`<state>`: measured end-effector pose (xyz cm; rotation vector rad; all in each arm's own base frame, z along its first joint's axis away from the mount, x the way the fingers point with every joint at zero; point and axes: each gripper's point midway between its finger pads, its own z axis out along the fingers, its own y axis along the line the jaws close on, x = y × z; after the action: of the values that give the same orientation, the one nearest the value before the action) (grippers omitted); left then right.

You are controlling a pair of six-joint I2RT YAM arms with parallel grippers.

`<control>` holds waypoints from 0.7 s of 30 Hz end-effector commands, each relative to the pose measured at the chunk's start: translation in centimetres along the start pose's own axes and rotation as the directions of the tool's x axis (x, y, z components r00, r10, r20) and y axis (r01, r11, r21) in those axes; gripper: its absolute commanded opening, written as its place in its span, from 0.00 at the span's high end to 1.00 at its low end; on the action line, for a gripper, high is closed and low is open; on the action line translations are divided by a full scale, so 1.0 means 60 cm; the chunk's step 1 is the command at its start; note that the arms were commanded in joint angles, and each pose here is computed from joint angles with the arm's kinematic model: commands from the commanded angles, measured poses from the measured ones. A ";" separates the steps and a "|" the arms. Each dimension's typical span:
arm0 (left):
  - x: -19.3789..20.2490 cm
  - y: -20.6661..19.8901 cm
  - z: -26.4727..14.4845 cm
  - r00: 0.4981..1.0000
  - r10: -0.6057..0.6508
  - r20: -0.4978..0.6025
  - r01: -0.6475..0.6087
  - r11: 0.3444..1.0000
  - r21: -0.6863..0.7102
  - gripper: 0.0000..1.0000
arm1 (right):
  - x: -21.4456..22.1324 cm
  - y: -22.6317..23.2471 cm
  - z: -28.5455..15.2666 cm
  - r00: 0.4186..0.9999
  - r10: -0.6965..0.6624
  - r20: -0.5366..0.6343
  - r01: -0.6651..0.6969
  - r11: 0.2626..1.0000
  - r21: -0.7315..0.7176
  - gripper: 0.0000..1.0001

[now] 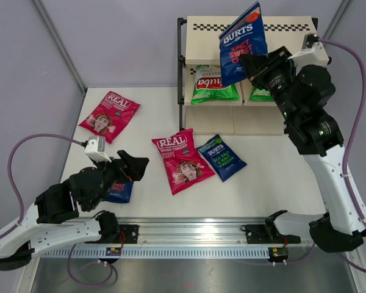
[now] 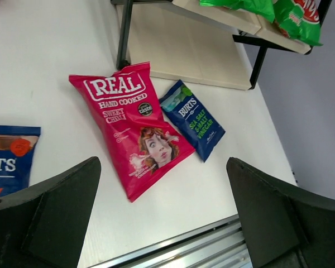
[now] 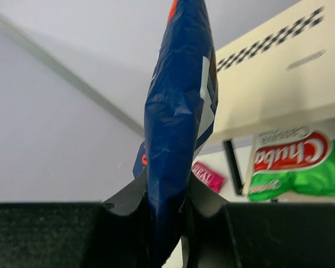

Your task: Place and organize the chips bags onto the shelf

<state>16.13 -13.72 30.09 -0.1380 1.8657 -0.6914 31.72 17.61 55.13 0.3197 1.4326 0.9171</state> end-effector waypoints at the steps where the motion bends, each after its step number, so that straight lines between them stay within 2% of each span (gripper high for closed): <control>1: -0.009 0.008 -0.019 0.997 0.073 -0.021 -0.073 0.997 0.012 0.01 | -0.033 -0.009 0.020 0.999 -0.003 -0.041 0.003 1.000 -0.011 0.85; 5: -0.009 0.016 -0.031 0.994 0.100 -0.034 -0.100 0.995 0.025 0.01 | -0.061 -0.042 0.063 0.999 -0.014 -0.035 0.015 1.000 0.021 0.85; 9: -0.005 0.024 -0.043 0.990 0.133 -0.054 -0.131 0.991 0.041 0.01 | -0.091 -0.116 0.111 0.999 -0.009 -0.046 0.013 0.997 0.079 0.85; 14: 0.000 0.044 -0.048 0.983 0.174 -0.059 -0.173 0.985 0.023 0.01 | -0.143 -0.185 0.136 0.998 -0.030 -0.058 0.036 0.994 0.101 0.84; 17: 0.000 0.059 -0.048 0.980 0.192 -0.047 -0.193 0.981 -0.005 0.01 | -0.149 -0.240 0.167 0.996 -0.023 -0.087 0.036 0.989 0.146 0.84; 21: 0.008 0.074 -0.046 0.978 0.204 -0.038 -0.205 0.979 -0.021 0.01 | -0.174 -0.277 0.179 0.997 -0.034 -0.067 0.045 0.983 0.175 0.84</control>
<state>14.30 -9.93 28.34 0.0363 1.9095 -0.5730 49.62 3.51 50.87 0.4695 1.6024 0.7611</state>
